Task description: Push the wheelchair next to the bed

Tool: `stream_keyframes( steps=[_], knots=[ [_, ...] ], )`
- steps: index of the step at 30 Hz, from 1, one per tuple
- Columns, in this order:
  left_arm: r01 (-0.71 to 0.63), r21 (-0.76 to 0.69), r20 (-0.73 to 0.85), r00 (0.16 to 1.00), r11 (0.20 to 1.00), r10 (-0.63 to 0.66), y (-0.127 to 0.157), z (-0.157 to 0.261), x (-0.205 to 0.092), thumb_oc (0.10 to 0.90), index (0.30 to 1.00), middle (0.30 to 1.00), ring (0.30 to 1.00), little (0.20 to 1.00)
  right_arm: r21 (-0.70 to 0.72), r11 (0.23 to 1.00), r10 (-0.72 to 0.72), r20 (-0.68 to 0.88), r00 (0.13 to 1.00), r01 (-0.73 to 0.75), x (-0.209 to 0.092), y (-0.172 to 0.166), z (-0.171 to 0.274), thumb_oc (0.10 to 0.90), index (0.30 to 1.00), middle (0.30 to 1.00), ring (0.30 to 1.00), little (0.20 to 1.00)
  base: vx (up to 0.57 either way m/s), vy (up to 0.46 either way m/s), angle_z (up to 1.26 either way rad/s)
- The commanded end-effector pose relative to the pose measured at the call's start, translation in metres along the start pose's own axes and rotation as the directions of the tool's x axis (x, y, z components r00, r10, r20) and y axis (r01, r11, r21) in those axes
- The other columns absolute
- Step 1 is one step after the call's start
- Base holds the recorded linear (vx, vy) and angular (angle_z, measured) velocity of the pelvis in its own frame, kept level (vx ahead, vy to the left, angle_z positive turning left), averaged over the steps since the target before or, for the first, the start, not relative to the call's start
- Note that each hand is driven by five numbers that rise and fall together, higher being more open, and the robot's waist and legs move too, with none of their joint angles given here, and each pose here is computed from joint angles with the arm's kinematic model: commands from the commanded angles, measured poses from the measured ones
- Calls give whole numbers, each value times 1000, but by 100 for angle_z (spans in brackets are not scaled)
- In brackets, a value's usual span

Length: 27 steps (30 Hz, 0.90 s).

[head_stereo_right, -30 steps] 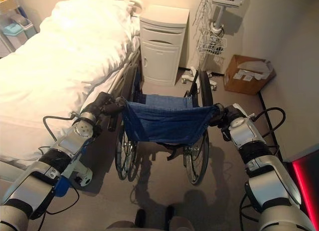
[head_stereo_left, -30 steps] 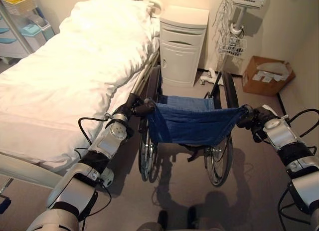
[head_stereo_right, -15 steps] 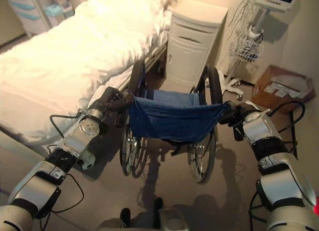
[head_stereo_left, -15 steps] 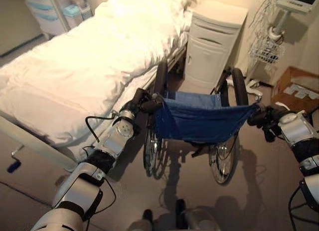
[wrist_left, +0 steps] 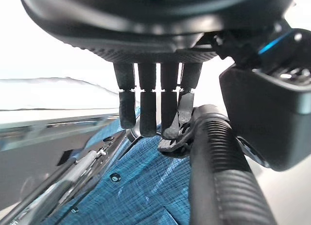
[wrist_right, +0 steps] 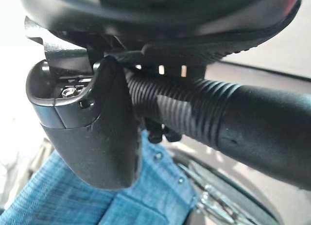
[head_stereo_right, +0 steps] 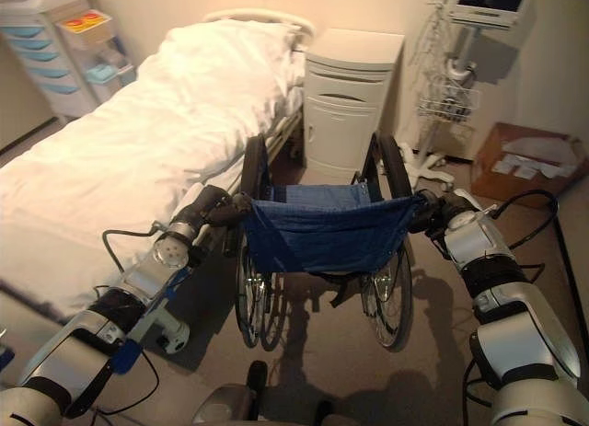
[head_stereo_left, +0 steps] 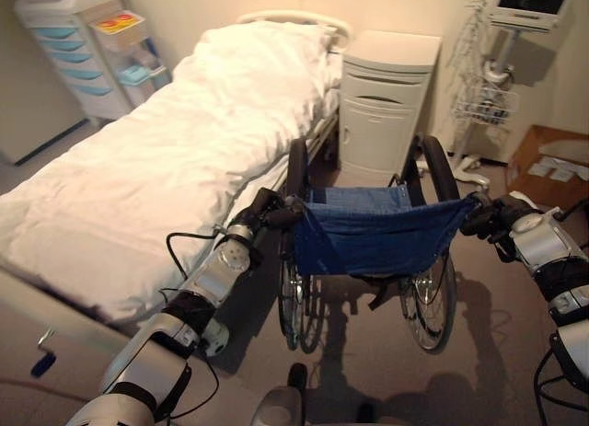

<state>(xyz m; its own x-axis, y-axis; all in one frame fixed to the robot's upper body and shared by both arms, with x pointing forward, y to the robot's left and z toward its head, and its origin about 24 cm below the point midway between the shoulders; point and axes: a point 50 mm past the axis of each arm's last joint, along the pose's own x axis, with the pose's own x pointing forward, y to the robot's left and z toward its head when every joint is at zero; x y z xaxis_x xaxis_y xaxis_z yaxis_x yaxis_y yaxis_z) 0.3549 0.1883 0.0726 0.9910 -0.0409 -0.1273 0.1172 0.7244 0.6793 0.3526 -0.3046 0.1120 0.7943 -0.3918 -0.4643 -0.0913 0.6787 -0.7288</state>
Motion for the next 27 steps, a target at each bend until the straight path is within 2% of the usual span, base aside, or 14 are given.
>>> stream_keyframes(
  steps=[1,8,17,23,27],
  knots=[
    [57,119,-204,979,991,-32,1,-45,-9,400,300,300,300,300,1,973,229,147,962,-232,-4,56,31,400,300,300,300,300,22,212,-32],
    [25,143,-207,978,989,5,-4,-46,-11,400,300,300,300,300,24,975,211,201,957,-221,-3,63,43,400,300,300,300,300,81,177,-26],
    [54,175,-205,979,983,-17,-14,-56,-18,400,300,300,300,300,62,973,210,175,962,-224,0,67,36,400,300,300,300,300,234,110,3],
    [36,153,-178,984,987,-8,-8,-43,-13,400,300,300,300,300,64,983,157,201,967,-173,-6,48,43,400,300,300,300,300,214,16,27],
    [36,150,-164,986,988,-11,-10,-35,-8,400,300,300,300,300,45,988,130,235,963,-144,-8,35,52,400,300,300,300,300,163,-46,95]
  ],
)
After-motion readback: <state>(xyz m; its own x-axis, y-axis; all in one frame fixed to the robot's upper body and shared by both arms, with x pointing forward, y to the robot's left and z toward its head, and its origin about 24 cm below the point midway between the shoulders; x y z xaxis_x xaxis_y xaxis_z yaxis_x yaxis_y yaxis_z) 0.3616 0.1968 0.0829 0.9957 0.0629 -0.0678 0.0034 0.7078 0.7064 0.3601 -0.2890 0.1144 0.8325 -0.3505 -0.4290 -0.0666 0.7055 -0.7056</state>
